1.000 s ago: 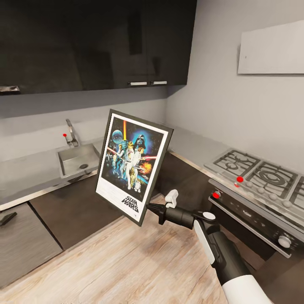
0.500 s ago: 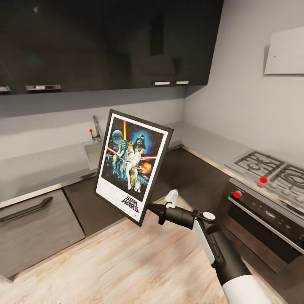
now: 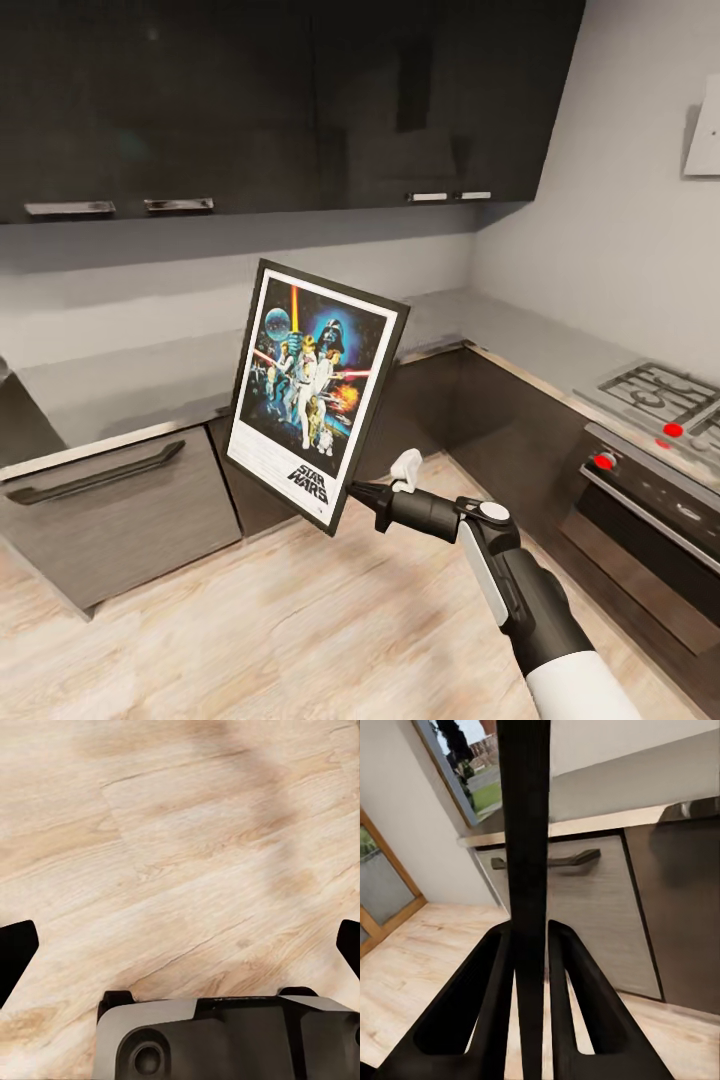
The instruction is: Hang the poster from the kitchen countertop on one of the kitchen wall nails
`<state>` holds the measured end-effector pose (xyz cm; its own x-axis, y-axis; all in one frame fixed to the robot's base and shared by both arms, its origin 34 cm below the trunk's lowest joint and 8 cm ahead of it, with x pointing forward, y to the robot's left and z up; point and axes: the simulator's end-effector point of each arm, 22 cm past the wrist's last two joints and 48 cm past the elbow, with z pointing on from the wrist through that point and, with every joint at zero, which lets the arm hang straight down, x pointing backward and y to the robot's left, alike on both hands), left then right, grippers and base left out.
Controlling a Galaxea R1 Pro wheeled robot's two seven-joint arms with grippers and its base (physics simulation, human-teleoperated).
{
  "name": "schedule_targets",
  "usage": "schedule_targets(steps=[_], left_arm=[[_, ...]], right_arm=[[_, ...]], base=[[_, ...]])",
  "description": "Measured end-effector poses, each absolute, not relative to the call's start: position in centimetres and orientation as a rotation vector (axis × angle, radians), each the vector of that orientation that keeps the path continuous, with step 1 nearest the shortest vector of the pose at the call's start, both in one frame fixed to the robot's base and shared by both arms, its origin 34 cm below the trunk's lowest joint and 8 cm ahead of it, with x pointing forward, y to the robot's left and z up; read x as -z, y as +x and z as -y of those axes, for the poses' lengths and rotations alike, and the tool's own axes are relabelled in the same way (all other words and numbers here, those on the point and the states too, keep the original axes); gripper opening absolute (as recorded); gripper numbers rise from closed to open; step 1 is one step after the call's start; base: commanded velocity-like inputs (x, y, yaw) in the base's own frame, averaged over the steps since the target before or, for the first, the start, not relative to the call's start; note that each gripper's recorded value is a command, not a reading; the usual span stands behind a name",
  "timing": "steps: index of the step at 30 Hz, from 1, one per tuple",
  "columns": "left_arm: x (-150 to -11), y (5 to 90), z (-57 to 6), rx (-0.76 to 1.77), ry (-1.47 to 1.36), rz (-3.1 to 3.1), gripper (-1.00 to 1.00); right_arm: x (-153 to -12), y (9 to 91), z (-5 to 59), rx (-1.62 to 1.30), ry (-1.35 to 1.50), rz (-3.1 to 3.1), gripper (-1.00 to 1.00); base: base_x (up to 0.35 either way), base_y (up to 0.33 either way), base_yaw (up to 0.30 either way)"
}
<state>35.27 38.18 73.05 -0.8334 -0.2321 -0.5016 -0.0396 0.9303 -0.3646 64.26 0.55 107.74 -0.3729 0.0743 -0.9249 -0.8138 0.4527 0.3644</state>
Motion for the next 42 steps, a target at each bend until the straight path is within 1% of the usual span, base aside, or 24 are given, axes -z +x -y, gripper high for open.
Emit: schedule_targets(steps=[3, 12, 42], left_arm=[[-73.04, 35.27, -38.18, 0.462, -0.194, -2.526, 1.0], [-73.03, 35.26, -38.21, 0.462, -0.197, -2.526, 1.0], [-73.03, 35.24, -38.23, 0.462, -0.199, -2.526, 1.0]], right_arm=[[-107.71, 64.27, -0.54, -1.093, -0.645, -1.687, -1.0], [-107.67, 64.26, -0.57, -1.092, -0.647, -1.688, -1.0], [-107.66, 64.26, -0.62, -1.09, -0.648, -1.688, -1.0]], base=[[-0.144, 0.199, 0.237], [-0.197, 0.246, 0.113], [-0.209, 0.255, 0.288]])
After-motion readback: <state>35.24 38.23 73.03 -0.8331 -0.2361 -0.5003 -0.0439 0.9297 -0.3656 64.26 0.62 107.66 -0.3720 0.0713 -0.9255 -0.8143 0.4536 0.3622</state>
